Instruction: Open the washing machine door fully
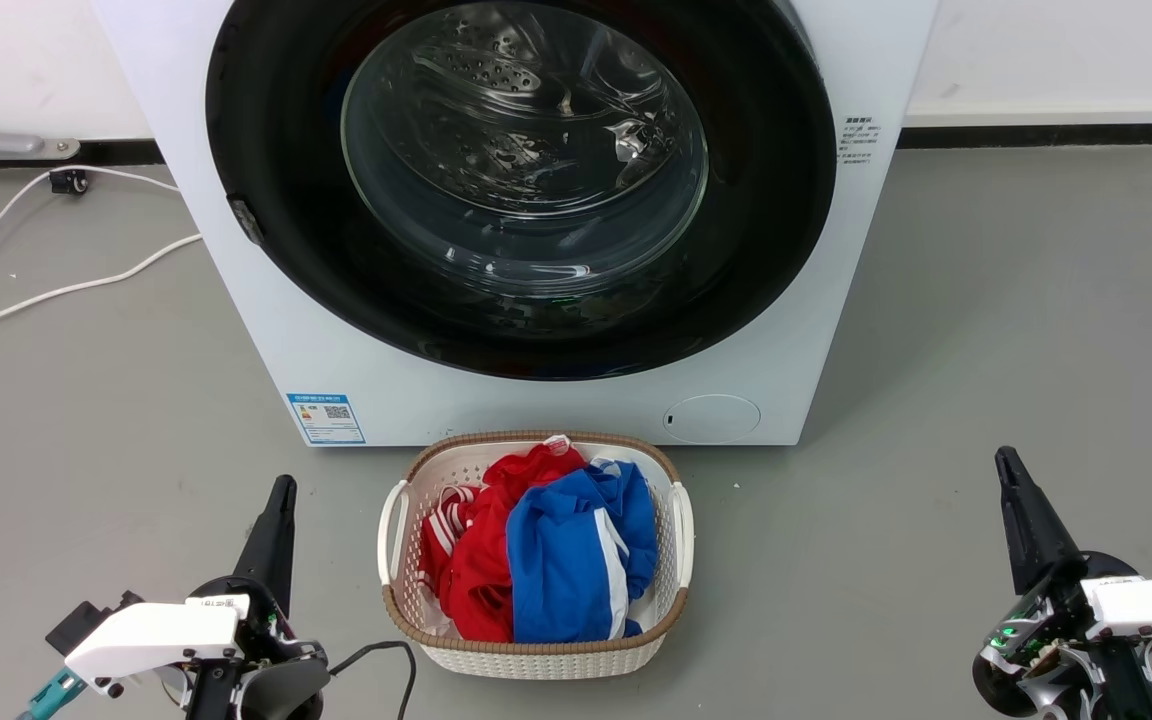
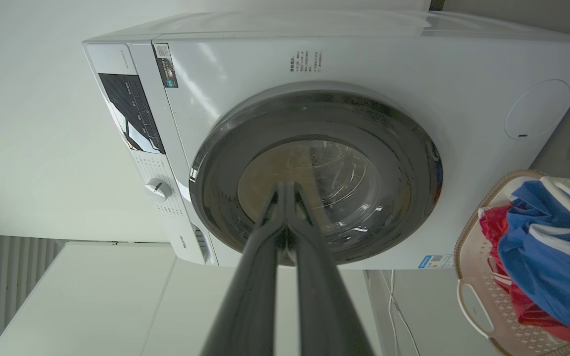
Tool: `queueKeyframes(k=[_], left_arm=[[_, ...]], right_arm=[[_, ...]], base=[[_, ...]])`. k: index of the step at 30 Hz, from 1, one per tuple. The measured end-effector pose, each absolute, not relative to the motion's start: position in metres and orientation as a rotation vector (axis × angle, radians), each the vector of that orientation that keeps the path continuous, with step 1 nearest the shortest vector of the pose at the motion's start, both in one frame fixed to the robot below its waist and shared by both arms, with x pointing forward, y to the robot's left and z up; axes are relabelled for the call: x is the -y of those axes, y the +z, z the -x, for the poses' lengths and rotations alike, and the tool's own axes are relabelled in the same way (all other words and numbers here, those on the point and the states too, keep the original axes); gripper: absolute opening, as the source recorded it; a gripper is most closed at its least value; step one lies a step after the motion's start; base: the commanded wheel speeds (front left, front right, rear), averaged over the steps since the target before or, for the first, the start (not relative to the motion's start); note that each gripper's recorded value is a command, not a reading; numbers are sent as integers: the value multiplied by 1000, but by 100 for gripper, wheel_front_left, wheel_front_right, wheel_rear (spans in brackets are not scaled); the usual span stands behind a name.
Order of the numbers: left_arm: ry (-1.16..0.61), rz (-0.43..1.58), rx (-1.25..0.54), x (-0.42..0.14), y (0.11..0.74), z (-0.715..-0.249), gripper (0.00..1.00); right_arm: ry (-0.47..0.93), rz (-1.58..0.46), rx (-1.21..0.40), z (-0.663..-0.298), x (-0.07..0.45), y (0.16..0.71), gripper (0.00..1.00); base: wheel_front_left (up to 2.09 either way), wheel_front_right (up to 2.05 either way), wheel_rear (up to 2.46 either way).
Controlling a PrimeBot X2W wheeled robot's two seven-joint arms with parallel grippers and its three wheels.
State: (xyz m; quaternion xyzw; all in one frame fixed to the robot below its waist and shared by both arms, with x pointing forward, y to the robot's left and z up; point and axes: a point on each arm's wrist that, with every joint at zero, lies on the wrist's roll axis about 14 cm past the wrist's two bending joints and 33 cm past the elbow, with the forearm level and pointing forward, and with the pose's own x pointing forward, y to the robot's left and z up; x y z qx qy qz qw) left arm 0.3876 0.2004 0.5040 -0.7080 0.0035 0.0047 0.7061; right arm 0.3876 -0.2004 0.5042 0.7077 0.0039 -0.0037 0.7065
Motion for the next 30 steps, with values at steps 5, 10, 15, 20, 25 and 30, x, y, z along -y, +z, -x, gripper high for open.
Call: queueKeyframes(k=[5,10,15,20,25,30], left_arm=[[10,1574,-8,-200,504,-388,0],[10,1574,-7,-200,504,-388,0],[11,1574,-7,-200,504,-388,0],[11,1572,-7,-201,504,-388,0],[53,1581,-47,-199,486,-380,100],[53,1575,-53,-193,485,-379,100]], right_arm=[[-8,-1573,-8,-388,200,504,0],[-8,-1571,-8,-388,201,504,0],[-9,-1571,-8,-388,201,504,0],[-8,-1571,-9,-388,200,504,0],[-49,-1575,-47,-380,200,487,100],[-62,-1570,-37,-377,201,486,100]], base=[[0,0,0],[0,0,0],[0,0,0],[0,0,0],[0,0,0],[0,0,0]])
